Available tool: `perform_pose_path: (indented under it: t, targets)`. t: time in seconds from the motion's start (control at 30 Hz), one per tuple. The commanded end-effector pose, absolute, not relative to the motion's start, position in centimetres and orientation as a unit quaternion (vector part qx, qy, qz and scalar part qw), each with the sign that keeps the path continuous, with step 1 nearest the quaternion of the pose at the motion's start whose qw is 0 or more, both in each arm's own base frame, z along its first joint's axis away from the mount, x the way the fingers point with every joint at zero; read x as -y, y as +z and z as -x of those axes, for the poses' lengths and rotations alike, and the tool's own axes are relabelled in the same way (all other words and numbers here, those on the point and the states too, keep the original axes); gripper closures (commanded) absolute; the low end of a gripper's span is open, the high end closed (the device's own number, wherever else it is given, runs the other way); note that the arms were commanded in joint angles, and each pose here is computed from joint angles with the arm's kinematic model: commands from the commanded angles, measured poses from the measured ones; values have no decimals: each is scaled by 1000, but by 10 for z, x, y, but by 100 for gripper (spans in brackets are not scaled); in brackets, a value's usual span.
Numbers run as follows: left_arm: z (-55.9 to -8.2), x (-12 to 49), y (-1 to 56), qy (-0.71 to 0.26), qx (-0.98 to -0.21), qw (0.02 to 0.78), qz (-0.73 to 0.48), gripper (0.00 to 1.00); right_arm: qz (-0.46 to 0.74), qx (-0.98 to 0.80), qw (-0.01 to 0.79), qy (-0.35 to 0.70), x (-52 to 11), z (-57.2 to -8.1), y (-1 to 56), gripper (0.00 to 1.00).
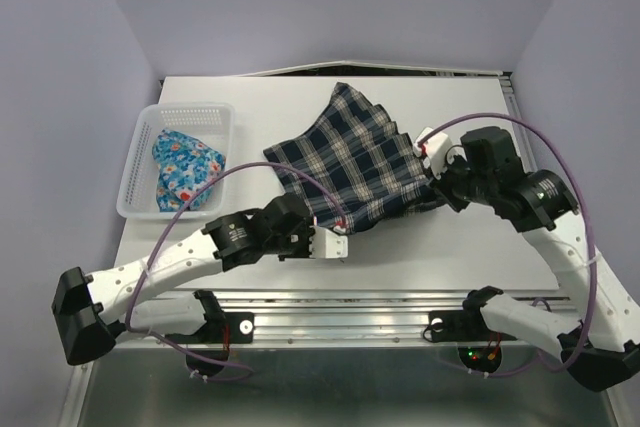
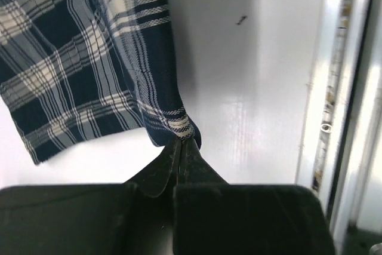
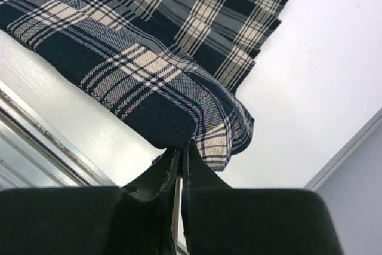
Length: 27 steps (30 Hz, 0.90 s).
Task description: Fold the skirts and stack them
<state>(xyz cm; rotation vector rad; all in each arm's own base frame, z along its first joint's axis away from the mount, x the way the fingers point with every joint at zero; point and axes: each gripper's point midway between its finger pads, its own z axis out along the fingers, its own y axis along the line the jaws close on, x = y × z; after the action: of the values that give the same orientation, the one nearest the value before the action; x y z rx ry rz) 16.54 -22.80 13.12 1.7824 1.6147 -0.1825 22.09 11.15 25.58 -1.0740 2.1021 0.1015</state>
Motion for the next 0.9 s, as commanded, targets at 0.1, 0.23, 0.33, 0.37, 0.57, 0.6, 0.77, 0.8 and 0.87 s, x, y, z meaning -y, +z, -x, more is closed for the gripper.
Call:
perform_pose_path:
  t: [0.1, 0.23, 0.33, 0.37, 0.57, 0.6, 0.77, 0.8, 0.87]
  targets:
    - [-96, 235, 201, -221, -530, 315, -756, 100, 422, -799, 426, 48, -101, -197, 328, 99]
    - [-93, 228, 220, -225, -527, 343, -744, 100, 415, -795, 443, 13, -91, -204, 354, 99]
    - [-102, 224, 217, -224, -554, 348, -722, 100, 415, -782, 465, 3, -98, -224, 364, 99]
    - [-106, 221, 212, -223, -569, 348, -711, 100, 418, -782, 463, 2, -104, -234, 361, 99]
    - [-130, 216, 199, -211, -627, 364, -656, 100, 429, -752, 499, -48, -124, -302, 364, 99]
    - [-135, 214, 195, -208, -637, 360, -650, 100, 430, -749, 501, -54, -126, -311, 362, 99]
    - [-172, 193, 171, -206, -701, 327, -600, 100, 446, -732, 508, -79, -147, -361, 347, 99]
    - [-176, 191, 167, -205, -707, 323, -594, 100, 448, -731, 507, -82, -149, -366, 344, 99]
    - [-190, 184, 159, -203, -724, 315, -579, 100, 455, -727, 507, -84, -157, -381, 336, 99]
